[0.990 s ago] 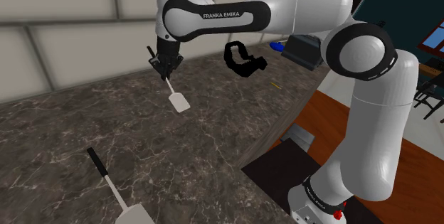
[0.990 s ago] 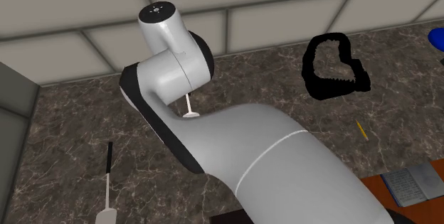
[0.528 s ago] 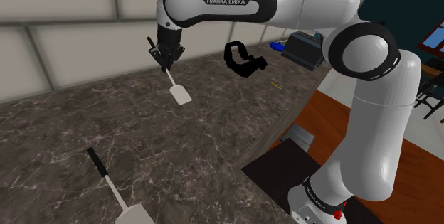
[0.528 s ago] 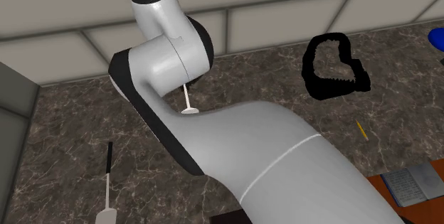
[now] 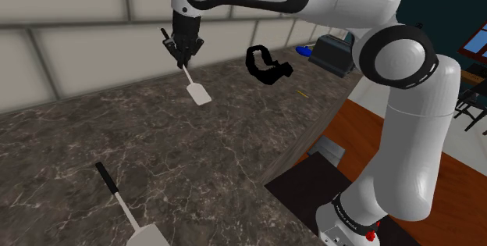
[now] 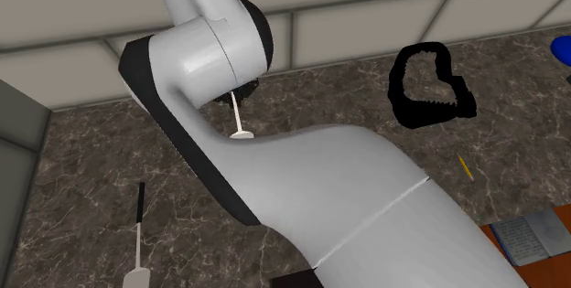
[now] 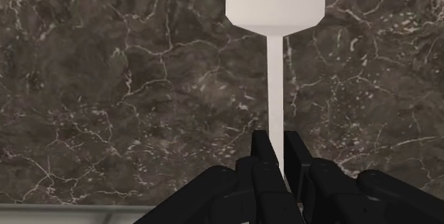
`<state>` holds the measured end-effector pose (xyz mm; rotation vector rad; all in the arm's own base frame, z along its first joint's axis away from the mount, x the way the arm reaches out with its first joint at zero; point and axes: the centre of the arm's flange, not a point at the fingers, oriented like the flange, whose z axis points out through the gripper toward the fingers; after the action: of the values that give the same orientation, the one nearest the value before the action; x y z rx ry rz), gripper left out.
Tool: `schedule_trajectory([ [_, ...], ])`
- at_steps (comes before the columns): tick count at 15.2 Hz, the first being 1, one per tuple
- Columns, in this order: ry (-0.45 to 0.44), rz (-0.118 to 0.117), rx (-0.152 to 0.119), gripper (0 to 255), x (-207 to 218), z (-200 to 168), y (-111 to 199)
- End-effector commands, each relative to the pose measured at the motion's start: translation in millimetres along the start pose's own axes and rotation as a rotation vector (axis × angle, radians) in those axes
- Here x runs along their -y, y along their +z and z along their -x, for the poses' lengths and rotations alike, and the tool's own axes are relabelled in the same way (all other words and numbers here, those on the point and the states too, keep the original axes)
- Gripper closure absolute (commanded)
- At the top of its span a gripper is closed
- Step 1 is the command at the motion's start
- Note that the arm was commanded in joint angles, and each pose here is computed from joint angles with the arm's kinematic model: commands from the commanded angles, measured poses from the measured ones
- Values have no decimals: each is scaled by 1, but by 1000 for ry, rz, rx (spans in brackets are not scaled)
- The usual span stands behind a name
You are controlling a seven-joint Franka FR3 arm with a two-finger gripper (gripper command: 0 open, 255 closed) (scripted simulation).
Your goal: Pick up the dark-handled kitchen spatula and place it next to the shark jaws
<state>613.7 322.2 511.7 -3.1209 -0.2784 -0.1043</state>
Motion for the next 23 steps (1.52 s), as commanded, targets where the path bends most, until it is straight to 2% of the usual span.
schedule_trajectory([
  [1, 0, 0, 1, 255, 0, 0, -12],
  [2, 0, 0, 1, 255, 0, 0, -13],
  [23, 0, 0, 1, 255, -243, 133, -22],
])
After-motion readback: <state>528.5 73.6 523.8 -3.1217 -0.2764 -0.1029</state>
